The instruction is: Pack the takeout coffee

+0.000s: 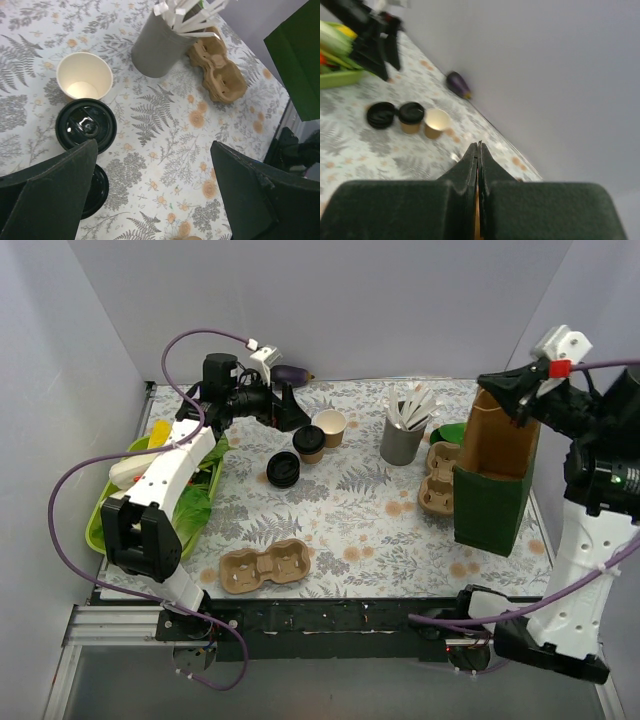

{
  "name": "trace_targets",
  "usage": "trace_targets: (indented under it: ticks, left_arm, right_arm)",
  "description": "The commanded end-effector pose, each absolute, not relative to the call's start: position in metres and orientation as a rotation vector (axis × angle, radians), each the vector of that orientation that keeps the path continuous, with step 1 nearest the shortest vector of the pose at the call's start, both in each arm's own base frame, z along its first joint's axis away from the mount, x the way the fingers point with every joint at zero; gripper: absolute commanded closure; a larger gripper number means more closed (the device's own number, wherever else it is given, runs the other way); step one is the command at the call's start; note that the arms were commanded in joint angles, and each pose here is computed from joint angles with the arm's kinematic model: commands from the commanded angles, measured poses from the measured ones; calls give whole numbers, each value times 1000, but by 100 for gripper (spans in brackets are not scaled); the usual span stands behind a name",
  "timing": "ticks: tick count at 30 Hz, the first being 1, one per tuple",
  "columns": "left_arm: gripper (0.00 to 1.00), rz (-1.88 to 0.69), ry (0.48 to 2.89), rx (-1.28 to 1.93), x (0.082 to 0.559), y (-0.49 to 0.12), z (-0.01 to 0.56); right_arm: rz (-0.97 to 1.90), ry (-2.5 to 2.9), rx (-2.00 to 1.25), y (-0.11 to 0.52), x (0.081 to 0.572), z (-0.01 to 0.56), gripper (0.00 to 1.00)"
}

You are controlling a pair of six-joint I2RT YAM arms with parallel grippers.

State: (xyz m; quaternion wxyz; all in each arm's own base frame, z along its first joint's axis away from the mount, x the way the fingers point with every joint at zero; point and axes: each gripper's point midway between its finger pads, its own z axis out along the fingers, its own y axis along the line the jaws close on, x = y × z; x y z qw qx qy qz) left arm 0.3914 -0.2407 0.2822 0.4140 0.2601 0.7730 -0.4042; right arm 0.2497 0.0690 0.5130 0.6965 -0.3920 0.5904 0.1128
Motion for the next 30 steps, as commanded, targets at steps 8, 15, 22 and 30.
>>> trace_targets:
  ticks: [8,15,22,30]
  left_arm:
    - [2,-686,1891,577,413,-208,322]
    - [2,-652,1887,597,395,-199,324]
    - [2,-674,1916,613,380,-198,311]
    - [2,-672,1906,611,387,-199,316]
  right_arm:
    - [573,1324,-987,183,266,493,99]
    - [642,1367,-1031,214,266,463,99]
    - [732,1451,-1066,231,254,423,99]
    - [835,1530,-1100,259,258,370,99]
